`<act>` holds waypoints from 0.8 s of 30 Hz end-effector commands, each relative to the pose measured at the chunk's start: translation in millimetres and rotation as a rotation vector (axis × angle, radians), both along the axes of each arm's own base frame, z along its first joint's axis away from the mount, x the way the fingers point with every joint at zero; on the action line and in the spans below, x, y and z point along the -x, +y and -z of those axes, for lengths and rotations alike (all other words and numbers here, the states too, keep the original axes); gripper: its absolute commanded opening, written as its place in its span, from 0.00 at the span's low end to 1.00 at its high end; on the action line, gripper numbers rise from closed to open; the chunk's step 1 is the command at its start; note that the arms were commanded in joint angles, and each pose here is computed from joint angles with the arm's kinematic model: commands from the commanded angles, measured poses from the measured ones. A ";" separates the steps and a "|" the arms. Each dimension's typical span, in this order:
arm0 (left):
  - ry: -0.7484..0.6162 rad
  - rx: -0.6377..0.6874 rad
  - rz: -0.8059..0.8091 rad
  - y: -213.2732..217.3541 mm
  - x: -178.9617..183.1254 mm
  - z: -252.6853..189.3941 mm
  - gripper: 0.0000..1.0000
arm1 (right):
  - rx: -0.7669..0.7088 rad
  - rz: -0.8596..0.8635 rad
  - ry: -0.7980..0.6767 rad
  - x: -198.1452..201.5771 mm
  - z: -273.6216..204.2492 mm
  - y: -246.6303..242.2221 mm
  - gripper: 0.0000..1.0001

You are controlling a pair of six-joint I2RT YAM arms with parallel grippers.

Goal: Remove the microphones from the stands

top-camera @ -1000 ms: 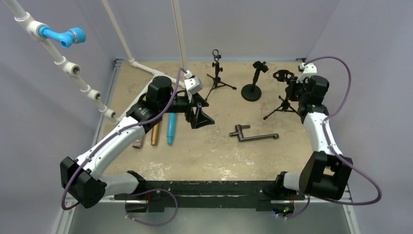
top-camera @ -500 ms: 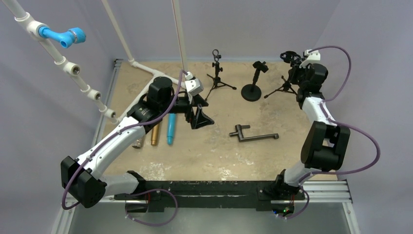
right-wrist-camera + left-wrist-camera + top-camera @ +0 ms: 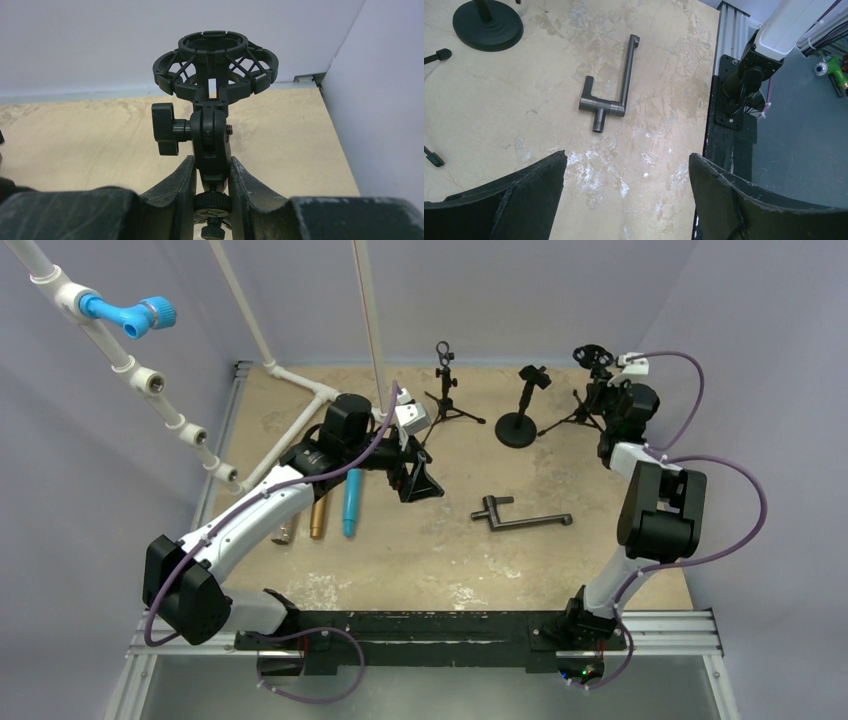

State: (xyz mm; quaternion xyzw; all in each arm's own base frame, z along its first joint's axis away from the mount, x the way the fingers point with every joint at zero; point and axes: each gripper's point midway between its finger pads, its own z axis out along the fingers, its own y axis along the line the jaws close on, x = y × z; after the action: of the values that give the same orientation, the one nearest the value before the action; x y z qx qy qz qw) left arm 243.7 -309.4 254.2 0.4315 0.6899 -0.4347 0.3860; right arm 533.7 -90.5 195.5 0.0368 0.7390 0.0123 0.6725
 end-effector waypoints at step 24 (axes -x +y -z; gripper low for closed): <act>-0.113 0.038 -0.001 1.3 -0.9 -28.1 0.90 | 0.093 -0.017 0.014 12.5 33.6 -1.5 0.30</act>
State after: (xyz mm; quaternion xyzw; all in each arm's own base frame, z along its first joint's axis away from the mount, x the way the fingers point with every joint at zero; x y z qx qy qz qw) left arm 245.3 -309.3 260.8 0.4319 0.6872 -0.4319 0.3933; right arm 514.7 -84.4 156.2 0.0028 0.7479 -0.0020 0.6639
